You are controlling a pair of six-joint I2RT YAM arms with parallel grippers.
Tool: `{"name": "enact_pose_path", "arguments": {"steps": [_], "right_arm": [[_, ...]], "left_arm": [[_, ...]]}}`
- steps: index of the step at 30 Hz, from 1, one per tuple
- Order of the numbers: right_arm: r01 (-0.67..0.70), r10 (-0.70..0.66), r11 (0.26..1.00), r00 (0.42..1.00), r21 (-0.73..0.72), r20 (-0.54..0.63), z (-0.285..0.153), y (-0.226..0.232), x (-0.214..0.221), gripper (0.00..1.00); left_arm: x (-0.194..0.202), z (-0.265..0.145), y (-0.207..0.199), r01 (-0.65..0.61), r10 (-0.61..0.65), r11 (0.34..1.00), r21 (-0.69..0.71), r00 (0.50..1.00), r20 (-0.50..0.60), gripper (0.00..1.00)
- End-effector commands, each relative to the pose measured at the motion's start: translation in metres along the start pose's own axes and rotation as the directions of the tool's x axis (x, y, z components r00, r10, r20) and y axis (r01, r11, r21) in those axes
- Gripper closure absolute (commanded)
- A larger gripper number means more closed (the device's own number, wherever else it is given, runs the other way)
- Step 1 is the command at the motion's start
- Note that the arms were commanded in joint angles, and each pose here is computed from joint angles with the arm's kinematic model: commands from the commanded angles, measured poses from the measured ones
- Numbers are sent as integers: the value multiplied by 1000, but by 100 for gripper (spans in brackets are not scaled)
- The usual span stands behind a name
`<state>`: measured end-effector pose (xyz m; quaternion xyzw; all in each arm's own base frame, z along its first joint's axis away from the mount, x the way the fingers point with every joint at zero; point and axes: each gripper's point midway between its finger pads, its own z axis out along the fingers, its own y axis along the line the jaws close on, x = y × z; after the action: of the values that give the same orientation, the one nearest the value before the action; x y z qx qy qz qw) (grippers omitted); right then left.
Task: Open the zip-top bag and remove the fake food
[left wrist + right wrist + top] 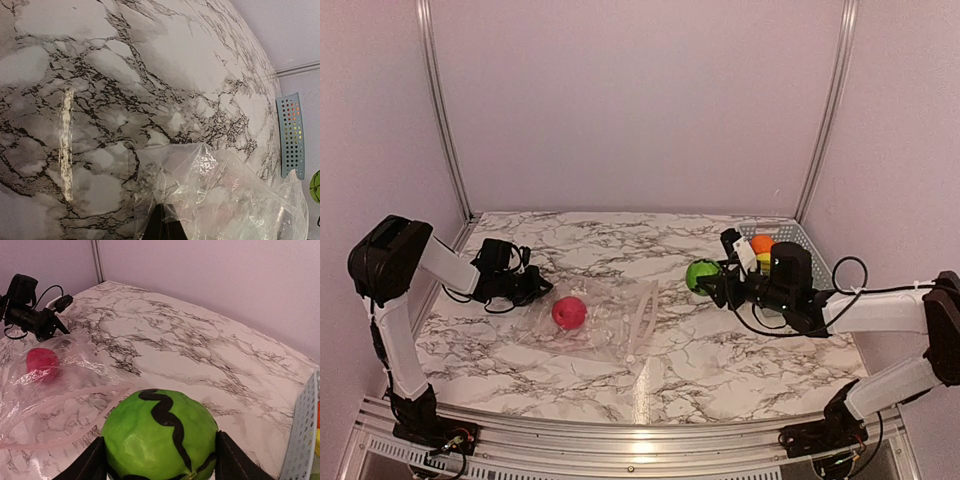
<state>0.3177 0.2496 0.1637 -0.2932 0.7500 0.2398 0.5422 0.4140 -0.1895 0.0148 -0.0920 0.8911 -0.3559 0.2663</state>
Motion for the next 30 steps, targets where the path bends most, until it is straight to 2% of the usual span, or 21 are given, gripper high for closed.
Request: {"name": "enact_pose_path", "arguments": {"steps": [1,4,8,12,17,21,24,27,30], "right_arm": [[-124,138,947,990,295,-27,-23,-85,-9,42],[-199,223,860,975,470,6,-49,-138,-9,41],[-269,292,759,955,594,59,-83,-185,-1,41],[-253,320,642,946,724,47,-113,-219,15,39],[-246,348,532,936,810,55,-140,-245,33,37],[-207,360,478,932,854,24,-147,-256,49,34],[-195,374,467,927,862,7,-144,-262,60,33],[-182,390,454,921,872,-11,-142,-267,70,27],[-174,400,442,916,880,-19,-142,-269,73,17]], "left_arm": [[10,1,14,23,-24,999,-34,999,-25,100],[10,1,14,24,-25,999,-33,999,-23,100],[11,2,14,26,-27,999,-29,999,-27,100],[12,3,15,28,-29,999,-27,999,-34,100],[10,5,13,27,-28,999,-20,999,-33,100],[9,4,13,26,-27,999,-22,999,-34,100],[10,4,13,29,-30,999,-23,999,-33,100],[11,4,14,31,-32,999,-24,999,-32,100],[11,2,13,29,-30,999,-24,999,-31,100]]}}
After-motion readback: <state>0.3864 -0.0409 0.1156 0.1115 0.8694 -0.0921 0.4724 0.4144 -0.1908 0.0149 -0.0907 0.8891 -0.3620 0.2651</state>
